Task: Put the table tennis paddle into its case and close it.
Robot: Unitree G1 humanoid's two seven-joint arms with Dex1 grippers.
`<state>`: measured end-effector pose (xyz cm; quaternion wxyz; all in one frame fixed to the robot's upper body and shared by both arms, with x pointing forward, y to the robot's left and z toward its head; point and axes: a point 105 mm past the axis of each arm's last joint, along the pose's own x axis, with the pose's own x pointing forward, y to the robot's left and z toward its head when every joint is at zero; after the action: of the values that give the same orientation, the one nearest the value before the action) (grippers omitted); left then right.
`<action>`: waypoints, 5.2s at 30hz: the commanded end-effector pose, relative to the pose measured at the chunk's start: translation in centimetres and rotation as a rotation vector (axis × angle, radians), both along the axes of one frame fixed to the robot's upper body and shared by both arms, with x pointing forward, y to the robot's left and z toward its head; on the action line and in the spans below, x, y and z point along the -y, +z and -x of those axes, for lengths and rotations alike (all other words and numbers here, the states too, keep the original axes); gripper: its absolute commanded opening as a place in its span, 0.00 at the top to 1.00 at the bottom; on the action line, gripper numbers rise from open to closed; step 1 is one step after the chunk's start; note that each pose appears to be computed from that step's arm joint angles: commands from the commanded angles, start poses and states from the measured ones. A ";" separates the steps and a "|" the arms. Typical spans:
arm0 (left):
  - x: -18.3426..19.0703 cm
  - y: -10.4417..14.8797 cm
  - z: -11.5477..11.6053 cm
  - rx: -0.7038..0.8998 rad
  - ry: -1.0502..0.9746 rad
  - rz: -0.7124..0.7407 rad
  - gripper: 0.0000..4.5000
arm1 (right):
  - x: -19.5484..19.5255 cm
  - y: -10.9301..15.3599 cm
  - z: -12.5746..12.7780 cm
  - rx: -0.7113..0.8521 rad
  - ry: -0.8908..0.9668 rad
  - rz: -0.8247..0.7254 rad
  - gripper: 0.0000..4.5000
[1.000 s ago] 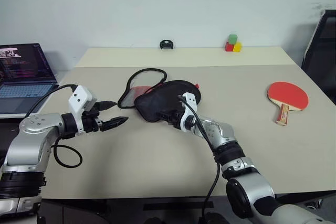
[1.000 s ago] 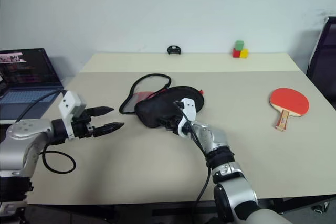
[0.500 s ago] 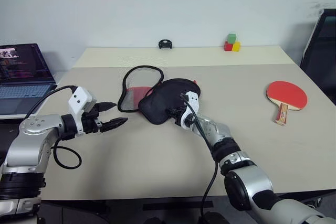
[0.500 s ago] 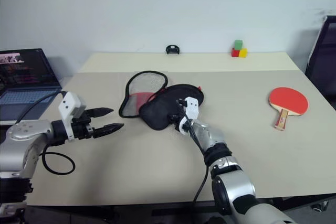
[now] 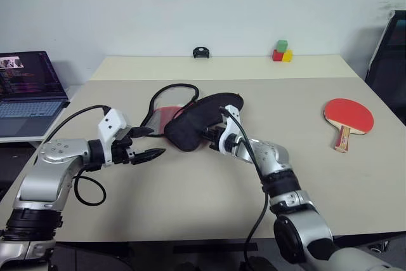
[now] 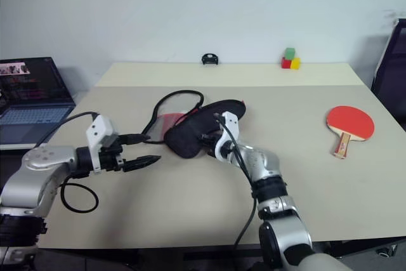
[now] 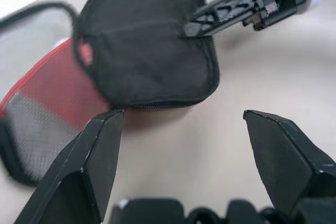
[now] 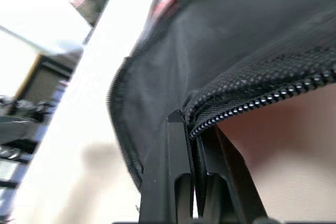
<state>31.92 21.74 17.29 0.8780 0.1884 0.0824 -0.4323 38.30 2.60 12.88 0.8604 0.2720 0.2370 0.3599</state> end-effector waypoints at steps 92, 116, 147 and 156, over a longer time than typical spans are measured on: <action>8.9 2.5 -1.4 0.092 -0.315 0.061 0.11 | 27.5 4.6 -0.7 0.024 -0.112 0.536 0.42; 11.1 3.8 -1.3 0.100 -0.380 0.121 0.11 | 35.6 4.8 0.3 0.221 -0.920 0.721 0.01; 14.3 5.3 -1.5 0.160 -0.521 0.113 0.11 | 38.0 -1.7 -1.4 0.025 -0.897 0.886 0.58; 14.1 5.1 -1.6 0.156 -0.518 0.107 0.11 | 38.9 -1.5 0.8 0.002 -0.837 0.936 0.74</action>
<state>33.68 7.69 21.75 0.7540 0.1795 -0.0461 -0.6303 38.19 -35.79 11.15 0.9591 -0.0607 0.2323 -0.1499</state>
